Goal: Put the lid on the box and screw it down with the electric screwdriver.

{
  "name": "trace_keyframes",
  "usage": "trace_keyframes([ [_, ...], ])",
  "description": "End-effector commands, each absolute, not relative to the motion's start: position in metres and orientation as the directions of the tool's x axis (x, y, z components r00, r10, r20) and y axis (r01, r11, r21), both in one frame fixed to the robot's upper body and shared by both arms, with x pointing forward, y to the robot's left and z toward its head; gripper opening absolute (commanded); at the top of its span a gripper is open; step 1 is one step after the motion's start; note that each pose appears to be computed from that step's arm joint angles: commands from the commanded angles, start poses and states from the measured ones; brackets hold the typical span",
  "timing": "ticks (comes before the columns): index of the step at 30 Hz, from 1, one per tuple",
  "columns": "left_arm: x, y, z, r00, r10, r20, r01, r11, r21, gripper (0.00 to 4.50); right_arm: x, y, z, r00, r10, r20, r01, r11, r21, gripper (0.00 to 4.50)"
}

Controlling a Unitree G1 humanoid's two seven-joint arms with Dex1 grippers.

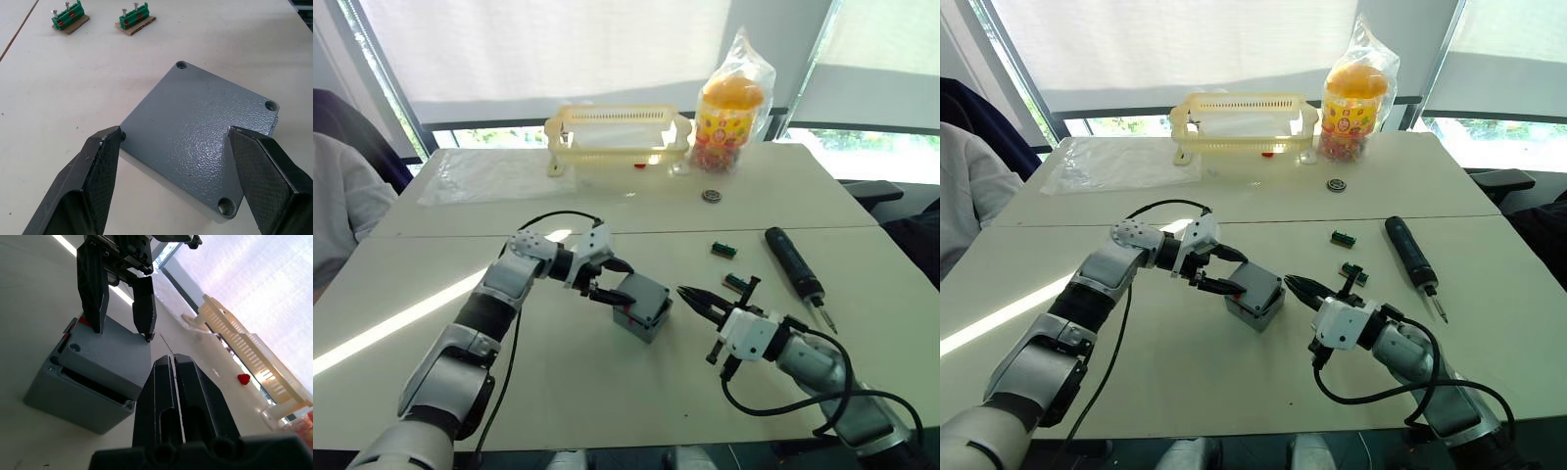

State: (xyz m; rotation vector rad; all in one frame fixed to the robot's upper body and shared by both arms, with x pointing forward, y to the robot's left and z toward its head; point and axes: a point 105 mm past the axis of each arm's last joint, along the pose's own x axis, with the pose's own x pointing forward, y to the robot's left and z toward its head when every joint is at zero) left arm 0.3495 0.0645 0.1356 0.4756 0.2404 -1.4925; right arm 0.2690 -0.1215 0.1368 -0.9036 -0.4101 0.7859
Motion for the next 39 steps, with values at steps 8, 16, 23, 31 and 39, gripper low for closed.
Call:
trace_keyframes([
  [8, 0.340, 0.060, 0.114, 0.031, -0.864, -0.503, 0.993, -0.029, 0.111, 3.53, 0.266, -0.125, 0.135, 0.664, 0.748, -0.002, -0.397, 0.350, -0.849, 0.03],
  [16, 0.334, 0.055, 0.113, 0.005, -0.863, -0.506, 0.992, -0.058, 0.109, 3.53, 0.261, -0.122, 0.134, 0.646, 0.763, -0.001, -0.481, 0.406, -0.777, 0.03],
  [23, 0.337, 0.058, 0.111, 0.026, -0.858, -0.513, 0.993, -0.036, 0.110, 3.53, 0.255, -0.114, 0.136, 0.615, 0.788, -0.023, -0.544, 0.404, -0.735, 0.03],
  [31, 0.341, 0.063, 0.110, 0.057, -0.852, -0.520, 0.992, -0.009, 0.123, 3.53, 0.249, -0.105, 0.135, 0.566, 0.822, -0.057, -0.617, 0.378, -0.690, 0.03],
  [39, 0.342, 0.063, 0.111, 0.057, -0.853, -0.518, 0.992, -0.010, 0.124, 3.53, 0.248, -0.117, 0.118, 0.582, 0.803, -0.129, -0.639, 0.353, -0.683, 0.03],
])
